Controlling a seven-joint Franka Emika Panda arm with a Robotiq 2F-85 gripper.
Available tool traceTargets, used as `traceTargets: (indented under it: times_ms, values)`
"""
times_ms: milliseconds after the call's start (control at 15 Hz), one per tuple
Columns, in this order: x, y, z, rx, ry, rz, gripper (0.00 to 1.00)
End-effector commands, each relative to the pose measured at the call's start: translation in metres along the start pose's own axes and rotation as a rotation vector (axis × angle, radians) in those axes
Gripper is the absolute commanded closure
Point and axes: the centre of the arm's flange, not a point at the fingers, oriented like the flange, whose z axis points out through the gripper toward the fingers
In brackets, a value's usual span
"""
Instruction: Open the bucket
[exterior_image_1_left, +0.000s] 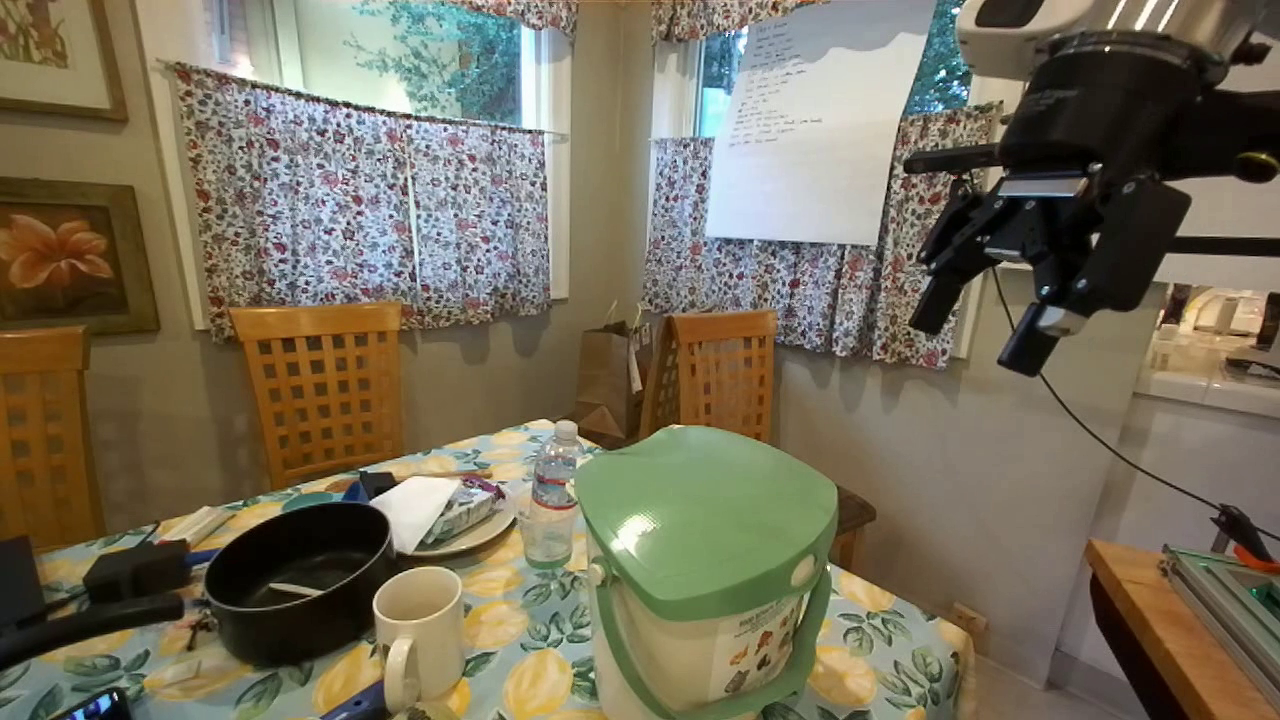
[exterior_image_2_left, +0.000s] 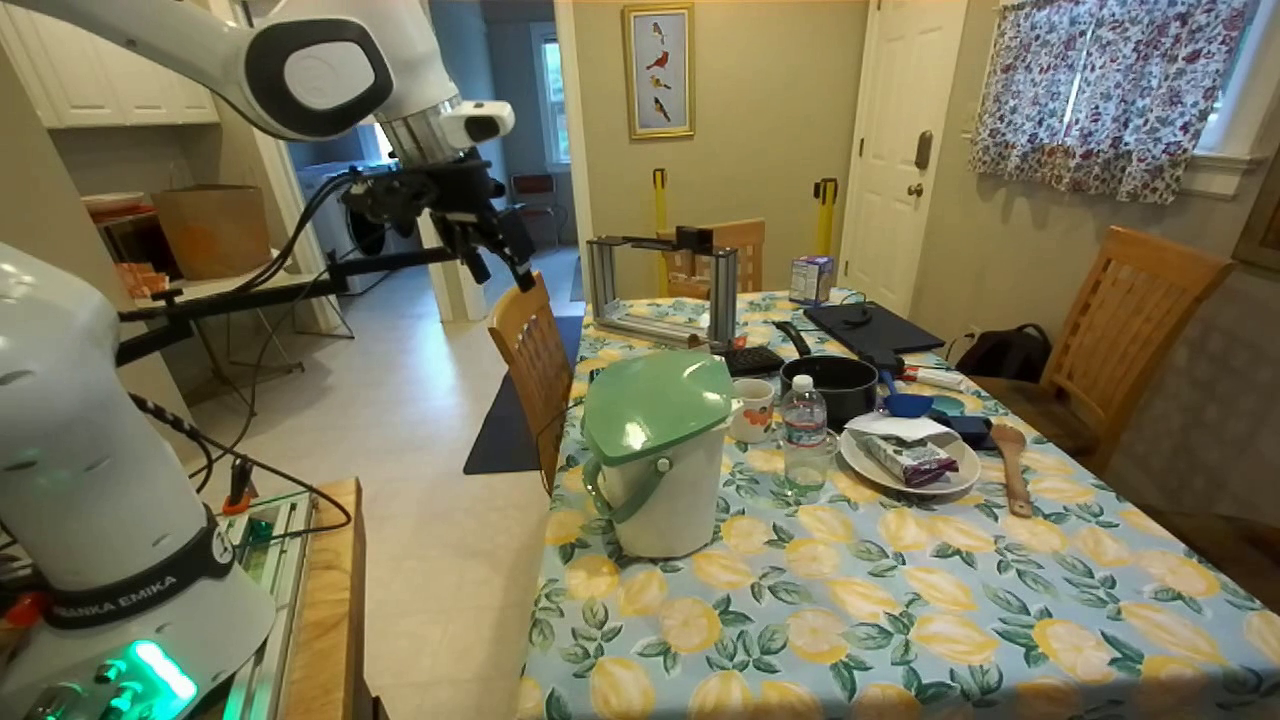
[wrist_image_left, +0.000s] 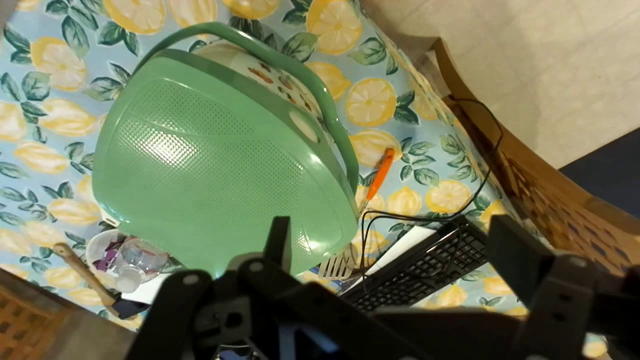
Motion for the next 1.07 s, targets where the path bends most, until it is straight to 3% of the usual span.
traceTargets:
  times_ms: [0,67,333,733,1000]
  values:
    - [0.007,0.002,0.024,-0.04,0.04,0.024,0.0]
    - [0.003,0.002,0.008,-0.01,0.028,0.005,0.0]
    - [0.008,0.006,0.012,-0.017,0.063,0.044,0.0]
    - [0.012,0.012,0.056,-0.202,0.157,0.08,0.0]
    - [0.008,0.016,0.082,-0.289,0.053,0.08,0.0]
